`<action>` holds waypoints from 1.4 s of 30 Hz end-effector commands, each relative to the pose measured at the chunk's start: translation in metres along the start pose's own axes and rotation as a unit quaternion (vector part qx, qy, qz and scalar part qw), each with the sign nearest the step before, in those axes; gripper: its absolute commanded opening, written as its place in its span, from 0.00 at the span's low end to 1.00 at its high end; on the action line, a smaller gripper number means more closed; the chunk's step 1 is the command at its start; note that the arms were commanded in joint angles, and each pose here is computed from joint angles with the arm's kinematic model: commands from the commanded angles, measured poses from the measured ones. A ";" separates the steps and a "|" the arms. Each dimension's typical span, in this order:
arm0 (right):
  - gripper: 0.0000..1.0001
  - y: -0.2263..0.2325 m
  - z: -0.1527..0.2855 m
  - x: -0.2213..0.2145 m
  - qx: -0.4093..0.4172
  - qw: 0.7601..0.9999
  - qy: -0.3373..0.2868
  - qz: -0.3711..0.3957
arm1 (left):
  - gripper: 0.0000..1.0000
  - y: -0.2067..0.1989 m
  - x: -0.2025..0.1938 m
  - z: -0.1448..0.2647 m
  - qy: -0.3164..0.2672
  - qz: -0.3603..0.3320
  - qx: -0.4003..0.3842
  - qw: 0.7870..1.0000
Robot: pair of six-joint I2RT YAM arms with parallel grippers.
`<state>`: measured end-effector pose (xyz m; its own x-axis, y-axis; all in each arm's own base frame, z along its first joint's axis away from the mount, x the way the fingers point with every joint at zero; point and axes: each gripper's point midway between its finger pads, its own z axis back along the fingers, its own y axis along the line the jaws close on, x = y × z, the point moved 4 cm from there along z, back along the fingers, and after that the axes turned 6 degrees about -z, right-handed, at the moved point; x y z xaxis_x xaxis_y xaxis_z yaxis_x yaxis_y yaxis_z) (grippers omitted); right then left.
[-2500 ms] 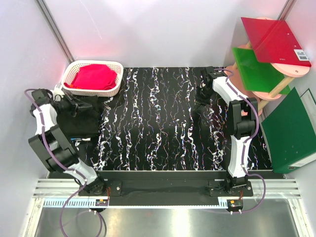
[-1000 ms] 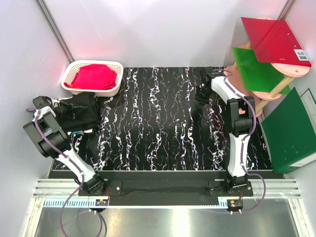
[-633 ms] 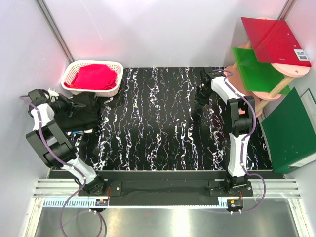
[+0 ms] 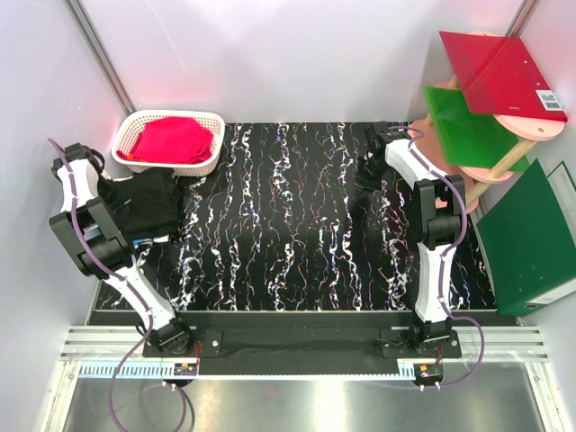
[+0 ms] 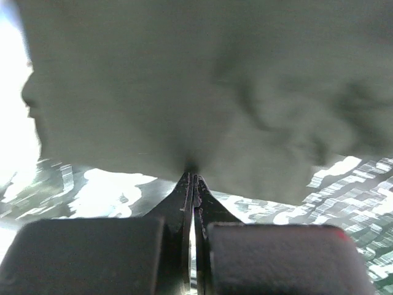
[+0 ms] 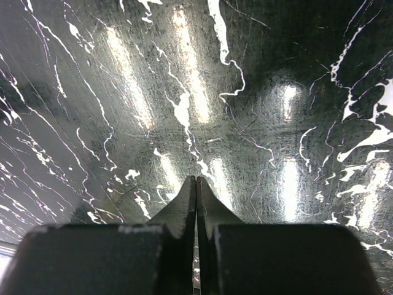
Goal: Fold and stack the t-shirts
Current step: Smooth out wrinkles on the folded tshirt
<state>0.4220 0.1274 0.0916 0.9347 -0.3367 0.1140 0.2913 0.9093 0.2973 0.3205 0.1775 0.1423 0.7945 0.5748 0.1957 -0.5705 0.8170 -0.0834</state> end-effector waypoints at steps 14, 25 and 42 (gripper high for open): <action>0.00 -0.002 0.025 0.014 0.015 0.999 -0.035 0.013 | 0.00 0.059 -0.016 -0.044 0.125 -0.034 0.164 0.978; 0.00 -0.012 0.026 0.009 0.007 0.999 -0.029 0.013 | 0.00 0.030 0.007 0.015 0.036 -0.051 0.125 0.990; 0.00 -0.007 0.013 0.013 0.022 1.000 -0.014 0.000 | 0.03 -0.028 -0.025 0.017 -0.009 -0.118 0.120 0.986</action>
<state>0.4177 0.1104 0.0849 0.9368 -0.3363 0.0966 0.2975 0.9109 0.2860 0.2886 0.1160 0.1815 0.9129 0.3551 0.2013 -0.3848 0.9131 0.1345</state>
